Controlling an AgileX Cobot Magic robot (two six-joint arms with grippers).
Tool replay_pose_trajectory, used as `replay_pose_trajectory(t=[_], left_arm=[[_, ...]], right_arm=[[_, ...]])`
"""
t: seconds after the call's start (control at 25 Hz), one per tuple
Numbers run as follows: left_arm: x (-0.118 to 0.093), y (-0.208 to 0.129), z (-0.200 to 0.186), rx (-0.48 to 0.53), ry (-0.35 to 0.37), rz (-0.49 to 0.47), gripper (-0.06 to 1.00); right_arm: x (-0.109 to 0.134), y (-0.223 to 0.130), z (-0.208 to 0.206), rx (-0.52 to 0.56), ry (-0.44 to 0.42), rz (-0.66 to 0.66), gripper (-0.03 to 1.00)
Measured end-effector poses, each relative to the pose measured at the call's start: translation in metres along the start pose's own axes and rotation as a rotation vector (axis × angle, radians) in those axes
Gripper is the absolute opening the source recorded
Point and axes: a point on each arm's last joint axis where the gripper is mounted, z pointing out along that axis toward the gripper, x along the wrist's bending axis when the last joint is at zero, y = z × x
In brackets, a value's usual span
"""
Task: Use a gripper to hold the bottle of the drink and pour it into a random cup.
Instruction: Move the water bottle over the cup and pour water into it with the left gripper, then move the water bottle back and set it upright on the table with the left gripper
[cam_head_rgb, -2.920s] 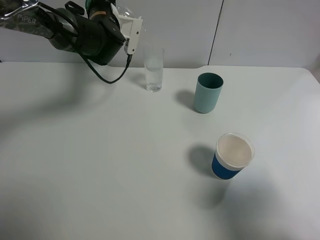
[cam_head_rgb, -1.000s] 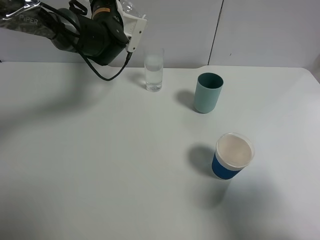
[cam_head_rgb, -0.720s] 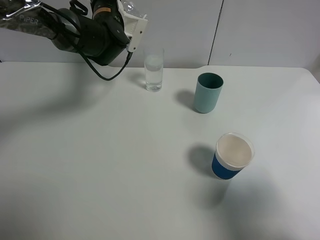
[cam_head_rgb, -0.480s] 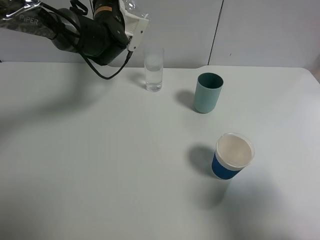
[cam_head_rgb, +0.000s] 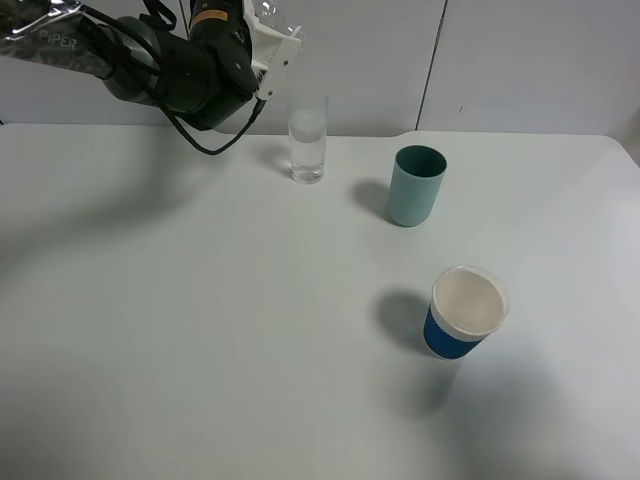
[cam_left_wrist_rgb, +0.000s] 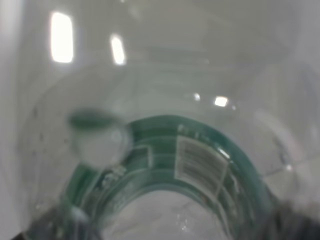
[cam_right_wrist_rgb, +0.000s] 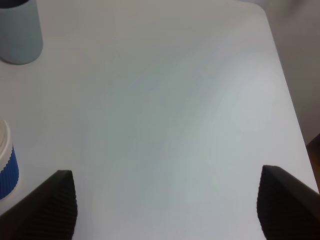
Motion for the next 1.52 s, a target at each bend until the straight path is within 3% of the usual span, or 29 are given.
replay_pose_trajectory(t=[0.16,0.36,0.56,0.84,1.04,1.12,1.28,1.36,1.52], left_arm=[[-0.006,0.000,-0.003,-0.002,-0.023,-0.061,0.54],[-0.018,0.002,-0.006,-0.012,-0.117,-0.156,0.54],[-0.018,-0.001,-0.007,-0.015,-0.229,-0.353,0.54],[0.021,-0.027,-0.008,-0.030,-0.282,-0.687,0.54],[0.050,-0.039,-0.014,-0.125,-0.314,-0.978,0.54],[0.057,-0.039,-0.020,-0.208,-0.363,-1.116,0.54],[0.066,-0.027,-0.035,-0.432,-0.577,-1.343,0.54],[0.069,-0.022,-0.043,-0.510,-0.705,-1.403,0.54],[0.077,-0.025,-0.054,-0.554,-0.857,-1.461,0.54]], right_arm=[[0.000,0.000,0.000,0.000,0.000,0.000,0.74],[0.000,0.000,0.000,0.000,0.000,0.000,0.74],[0.000,0.000,0.000,0.000,0.000,0.000,0.74],[0.000,0.000,0.000,0.000,0.000,0.000,0.74],[0.000,0.000,0.000,-0.001,0.000,0.000,0.74],[0.000,0.000,0.000,-0.001,0.000,0.000,0.74],[0.000,0.000,0.000,-0.002,0.000,0.000,0.74],[0.000,0.000,0.000,-0.002,0.000,0.000,0.74],[0.000,0.000,0.000,-0.002,0.000,0.000,0.74]])
